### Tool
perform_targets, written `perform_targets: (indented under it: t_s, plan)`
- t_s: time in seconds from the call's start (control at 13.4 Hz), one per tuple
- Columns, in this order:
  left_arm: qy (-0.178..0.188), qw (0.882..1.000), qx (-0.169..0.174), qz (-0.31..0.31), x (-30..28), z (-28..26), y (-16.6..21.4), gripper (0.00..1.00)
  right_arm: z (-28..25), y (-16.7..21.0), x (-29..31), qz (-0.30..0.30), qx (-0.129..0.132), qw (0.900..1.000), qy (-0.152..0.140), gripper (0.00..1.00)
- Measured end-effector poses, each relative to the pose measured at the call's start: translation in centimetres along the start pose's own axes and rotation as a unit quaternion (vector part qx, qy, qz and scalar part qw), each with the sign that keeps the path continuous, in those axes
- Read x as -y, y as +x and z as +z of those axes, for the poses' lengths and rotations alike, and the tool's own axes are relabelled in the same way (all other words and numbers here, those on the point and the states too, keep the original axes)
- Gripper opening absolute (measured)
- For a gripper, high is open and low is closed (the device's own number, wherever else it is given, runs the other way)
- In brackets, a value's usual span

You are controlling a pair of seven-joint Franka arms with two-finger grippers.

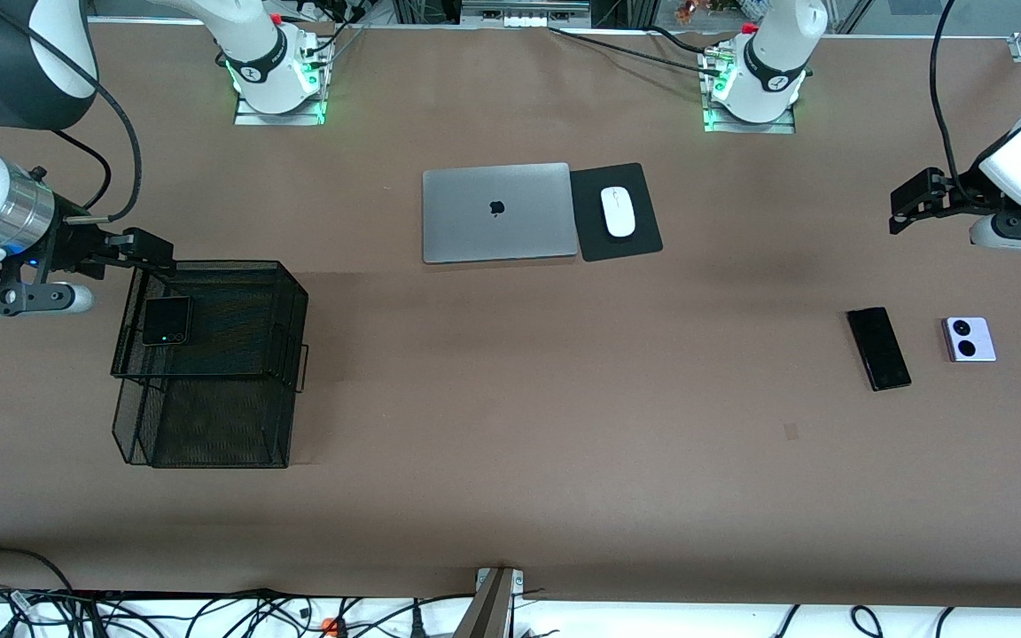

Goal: Place phones with both arms
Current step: 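Move the left gripper over the black slab phone, then grasp the black slab phone with the left gripper and lift it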

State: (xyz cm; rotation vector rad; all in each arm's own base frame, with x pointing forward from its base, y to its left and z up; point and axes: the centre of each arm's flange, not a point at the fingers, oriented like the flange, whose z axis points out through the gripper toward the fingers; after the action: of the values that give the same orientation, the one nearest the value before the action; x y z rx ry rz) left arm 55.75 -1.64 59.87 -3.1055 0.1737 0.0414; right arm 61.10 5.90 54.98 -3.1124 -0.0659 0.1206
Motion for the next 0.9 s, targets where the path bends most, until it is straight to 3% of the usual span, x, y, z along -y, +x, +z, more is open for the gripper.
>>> perform_targets:
  t_s: [0.22, 0.37, 0.6, 0.9]
  plan:
    - [0.041, 0.998, 0.04, -0.008, 2.3, 3.2, 0.6, 1.0, 0.0, 0.0, 0.0, 0.0, -0.001, 1.0, 0.0, 1.0]
    - [0.039, 0.994, 0.093, -0.034, 6.1, 9.6, 2.1, 1.0, 0.0, 0.0, 0.0, 0.0, -0.001, 1.0, 0.0, 1.0]
    - [0.022, 0.988, 0.138, -0.065, 12.0, 21.1, 4.5, 1.0, 0.0, 0.0, 0.0, 0.001, -0.001, 1.0, 0.0, 1.0]
    - [0.012, 0.988, 0.131, -0.083, 15.6, 31.9, 6.3, 1.0, -0.1, 0.0, 0.0, 0.001, -0.001, 1.0, 0.0, 1.0]
